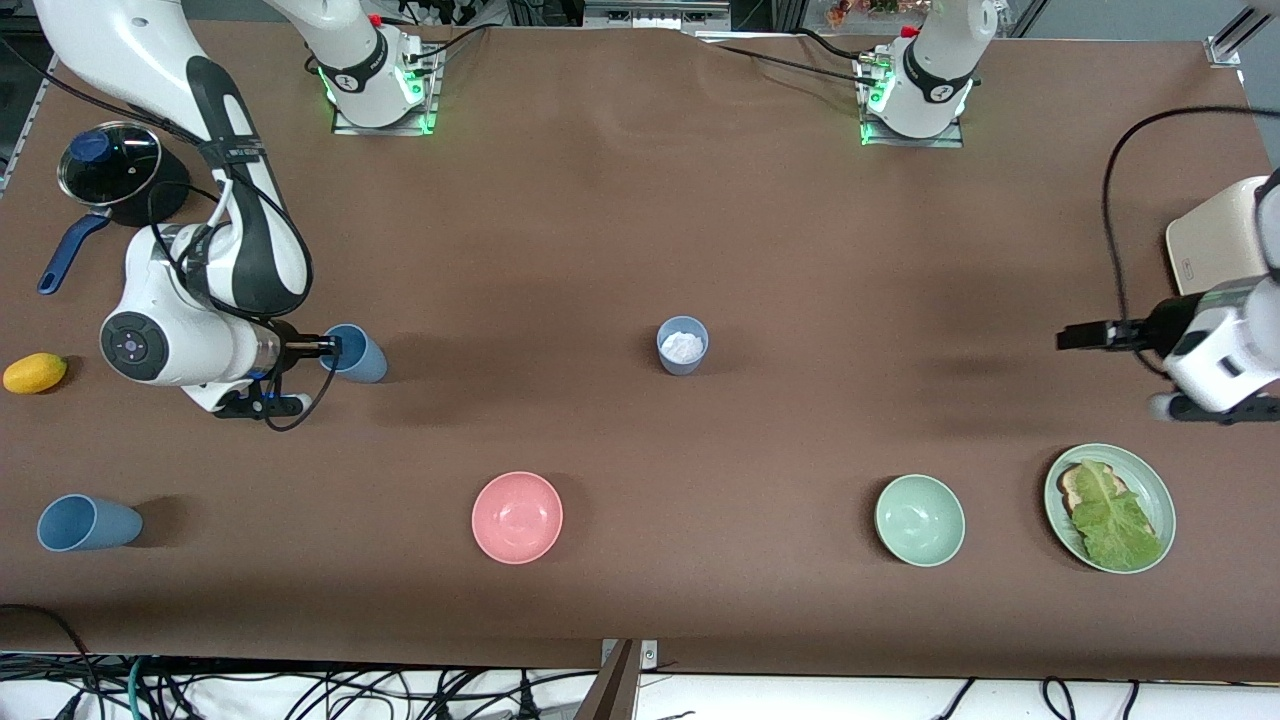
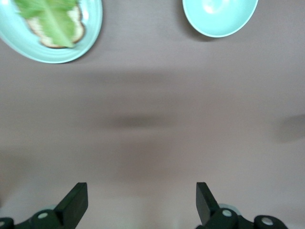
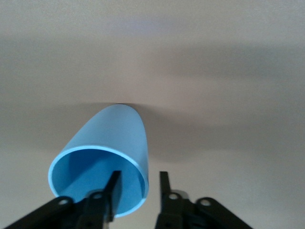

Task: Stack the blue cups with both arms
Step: 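Carry the blue cup with the right gripper onto the tissue cup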

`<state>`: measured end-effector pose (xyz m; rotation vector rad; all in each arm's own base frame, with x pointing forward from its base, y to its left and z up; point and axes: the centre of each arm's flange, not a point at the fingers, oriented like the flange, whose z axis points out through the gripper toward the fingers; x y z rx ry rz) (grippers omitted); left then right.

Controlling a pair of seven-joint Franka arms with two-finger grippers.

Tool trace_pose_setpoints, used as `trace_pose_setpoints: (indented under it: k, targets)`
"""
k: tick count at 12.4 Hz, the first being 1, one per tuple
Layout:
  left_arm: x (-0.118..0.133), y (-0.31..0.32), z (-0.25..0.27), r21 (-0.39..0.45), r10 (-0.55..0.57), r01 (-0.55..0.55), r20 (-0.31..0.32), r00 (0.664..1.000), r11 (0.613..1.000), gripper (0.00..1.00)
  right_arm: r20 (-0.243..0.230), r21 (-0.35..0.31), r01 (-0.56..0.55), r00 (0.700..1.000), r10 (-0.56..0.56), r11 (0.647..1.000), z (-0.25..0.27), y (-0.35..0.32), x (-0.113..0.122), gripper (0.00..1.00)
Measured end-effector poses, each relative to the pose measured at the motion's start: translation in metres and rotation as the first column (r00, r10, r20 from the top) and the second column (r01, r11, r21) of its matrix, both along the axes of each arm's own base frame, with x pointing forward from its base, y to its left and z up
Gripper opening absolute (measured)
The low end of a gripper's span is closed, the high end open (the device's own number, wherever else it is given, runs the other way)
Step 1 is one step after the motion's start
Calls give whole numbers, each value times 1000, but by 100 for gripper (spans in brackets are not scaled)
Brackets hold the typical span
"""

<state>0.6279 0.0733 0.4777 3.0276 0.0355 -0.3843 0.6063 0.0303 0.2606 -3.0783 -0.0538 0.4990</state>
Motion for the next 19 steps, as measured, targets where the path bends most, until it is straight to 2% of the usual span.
trace_pose_setpoints:
  k: [1, 3, 4, 8, 11, 14, 19]
  targets:
    - [-7, 9, 18, 3, -7, 7, 22, 1000, 1000, 100, 0, 2, 2, 1000, -2, 1000, 0, 0, 0, 37]
    - [-19, 17, 50, 22, -38, 37, 65, 997, 999, 100, 6, 4, 2, 1000, -2, 1000, 2, 1, 2, 12]
    - [-23, 12, 63, 42, -58, 55, 79, 995, 998, 100, 18, 5, 0, 1000, 0, 1000, 6, 3, 5, 4]
    - [-45, -32, 121, 83, -131, 119, 167, 977, 989, 100, 60, 11, -18, 998, 18, 1000, 71, 31, 33, 4]
    - [-61, -30, 140, 92, -131, 115, 193, 972, 989, 100, 69, -11, 37, 997, -36, 999, 122, 94, 41, 4]
    - [-60, -37, 130, 93, -150, 134, 199, 968, 987, 100, 67, 17, 170, 983, -171, 985, 148, 206, 29, 4]
    - [-64, -55, 110, 91, -181, 166, 195, 964, 982, 100, 90, 45, 364, 926, -366, 930, 183, 365, -9, 4]
